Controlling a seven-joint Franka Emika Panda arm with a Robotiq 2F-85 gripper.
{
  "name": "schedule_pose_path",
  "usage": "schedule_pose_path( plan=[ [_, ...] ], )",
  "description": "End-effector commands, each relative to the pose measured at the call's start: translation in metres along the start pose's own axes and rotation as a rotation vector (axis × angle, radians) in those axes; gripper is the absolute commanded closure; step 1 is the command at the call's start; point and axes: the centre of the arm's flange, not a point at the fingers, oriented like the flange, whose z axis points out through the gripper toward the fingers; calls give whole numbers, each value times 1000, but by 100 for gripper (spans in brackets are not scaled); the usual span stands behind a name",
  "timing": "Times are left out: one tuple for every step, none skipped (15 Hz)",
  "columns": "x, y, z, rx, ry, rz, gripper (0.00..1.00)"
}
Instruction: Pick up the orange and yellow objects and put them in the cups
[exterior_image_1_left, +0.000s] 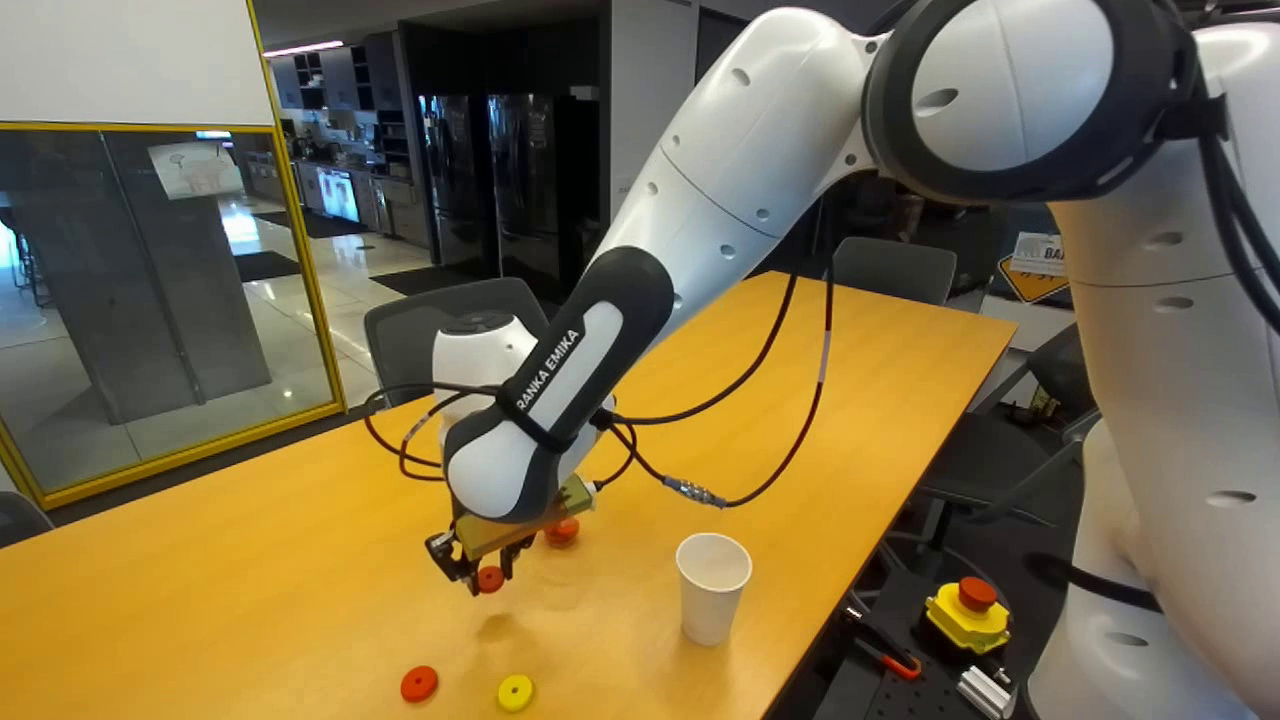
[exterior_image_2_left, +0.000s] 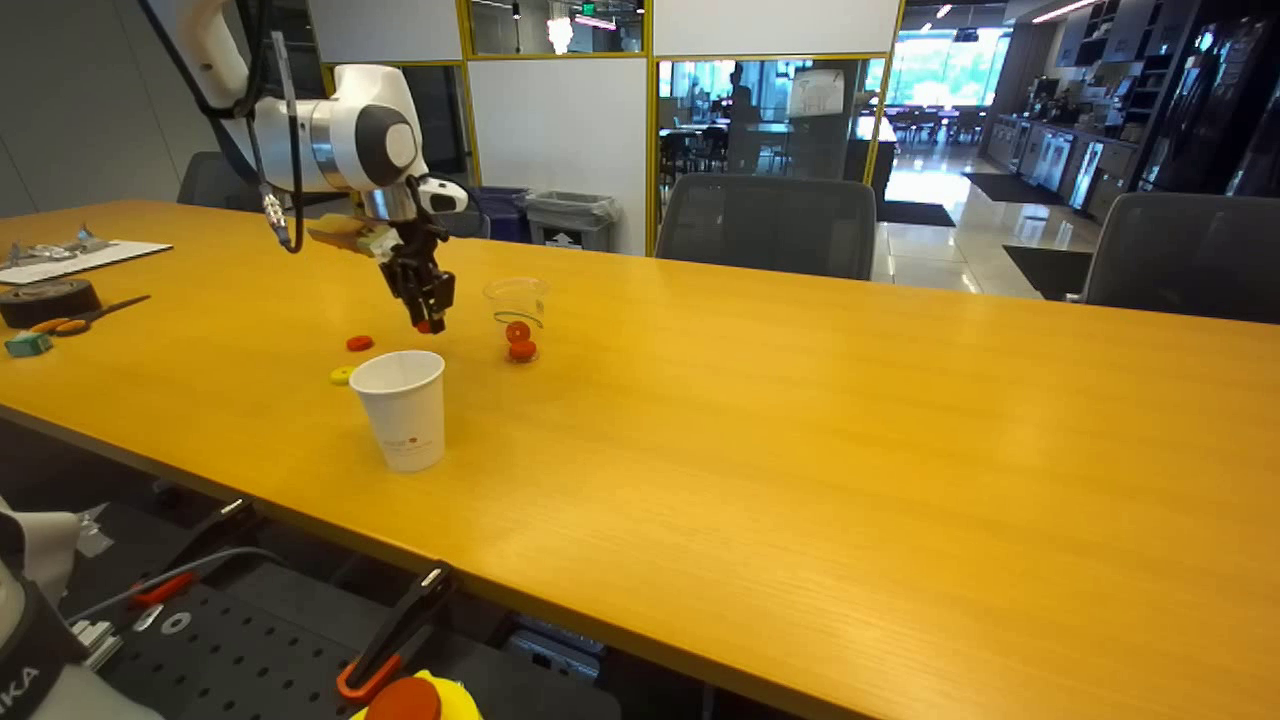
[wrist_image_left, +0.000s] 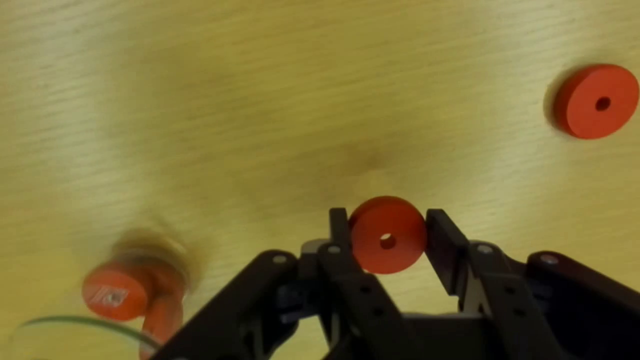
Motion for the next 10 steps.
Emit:
schedule_pose_path(
  plan=[
    [3,6,-61,-21,84,-11,80],
    [4,12,-74,-33,113,-8,80],
    [7,17,-84,-42,133,-7,80],
    [12,26,-95,-48,153,4,80],
    [15,35,-103,-50,167,13,80],
    [18,44,-109,-55,181,24,80],
    [21,54,-114,-58,189,32,80],
    [22,63,-117,-63,195,40,80],
    [25,73,-118,-66,197,48,80],
    [30,84,-119,-68,195,63,80]
  ],
)
